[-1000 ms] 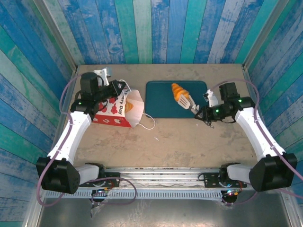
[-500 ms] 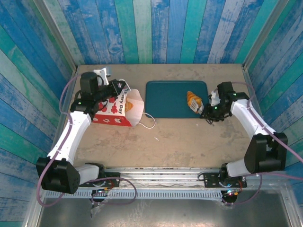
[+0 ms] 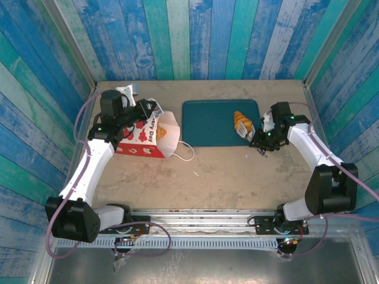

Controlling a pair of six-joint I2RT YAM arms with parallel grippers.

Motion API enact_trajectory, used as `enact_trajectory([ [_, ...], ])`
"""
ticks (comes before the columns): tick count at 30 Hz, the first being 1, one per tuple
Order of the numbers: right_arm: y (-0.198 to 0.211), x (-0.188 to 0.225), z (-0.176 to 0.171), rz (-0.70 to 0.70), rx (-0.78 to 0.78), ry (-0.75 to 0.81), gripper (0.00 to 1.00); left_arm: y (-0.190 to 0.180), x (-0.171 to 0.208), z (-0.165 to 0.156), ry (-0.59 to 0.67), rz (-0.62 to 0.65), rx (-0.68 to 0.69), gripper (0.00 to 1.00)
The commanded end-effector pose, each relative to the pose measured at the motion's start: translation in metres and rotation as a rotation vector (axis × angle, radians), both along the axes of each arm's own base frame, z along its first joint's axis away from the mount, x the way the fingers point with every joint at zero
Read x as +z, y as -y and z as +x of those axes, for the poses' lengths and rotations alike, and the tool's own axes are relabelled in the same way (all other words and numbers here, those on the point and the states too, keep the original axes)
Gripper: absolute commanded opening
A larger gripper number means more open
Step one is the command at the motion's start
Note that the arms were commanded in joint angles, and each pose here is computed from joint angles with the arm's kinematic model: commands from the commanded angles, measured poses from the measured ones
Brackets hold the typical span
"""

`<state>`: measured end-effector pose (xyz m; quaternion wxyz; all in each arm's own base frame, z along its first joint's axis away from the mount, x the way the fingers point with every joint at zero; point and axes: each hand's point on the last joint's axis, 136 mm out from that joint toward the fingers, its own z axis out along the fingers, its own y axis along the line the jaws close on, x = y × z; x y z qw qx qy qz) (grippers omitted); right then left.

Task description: Take the fake bread out of the paper bag

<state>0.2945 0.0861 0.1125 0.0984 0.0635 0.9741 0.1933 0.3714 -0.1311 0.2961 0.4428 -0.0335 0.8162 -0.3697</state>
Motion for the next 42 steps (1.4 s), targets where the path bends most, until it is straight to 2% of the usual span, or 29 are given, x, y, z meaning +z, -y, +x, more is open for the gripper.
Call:
enact_trajectory([
  [1, 0.003, -0.001, 0.004, -0.019, 0.001, 0.015, 0.39, -0.002, 0.027, -0.006, 0.098, 0.007, 0.012, 0.0],
  [7, 0.002, 0.006, 0.007, -0.021, 0.019, 0.037, 0.46, -0.005, 0.031, -0.007, 0.112, 0.014, 0.028, 0.0],
  [22, 0.01, 0.025, 0.002, -0.098, 0.082, 0.052, 0.48, -0.005, 0.03, -0.004, 0.12, 0.036, 0.018, 0.0],
  [31, 0.005, 0.042, 0.005, -0.132, 0.166, 0.124, 0.51, -0.006, 0.031, -0.005, 0.129, 0.041, 0.021, 0.0],
  [36, 0.0, 0.042, 0.005, -0.269, 0.271, 0.126, 0.53, -0.006, 0.031, -0.006, 0.129, 0.051, 0.017, 0.0],
  [42, 0.012, 0.048, 0.014, -0.463, 0.276, 0.133, 0.53, -0.005, 0.029, -0.008, 0.126, 0.052, 0.013, 0.0],
])
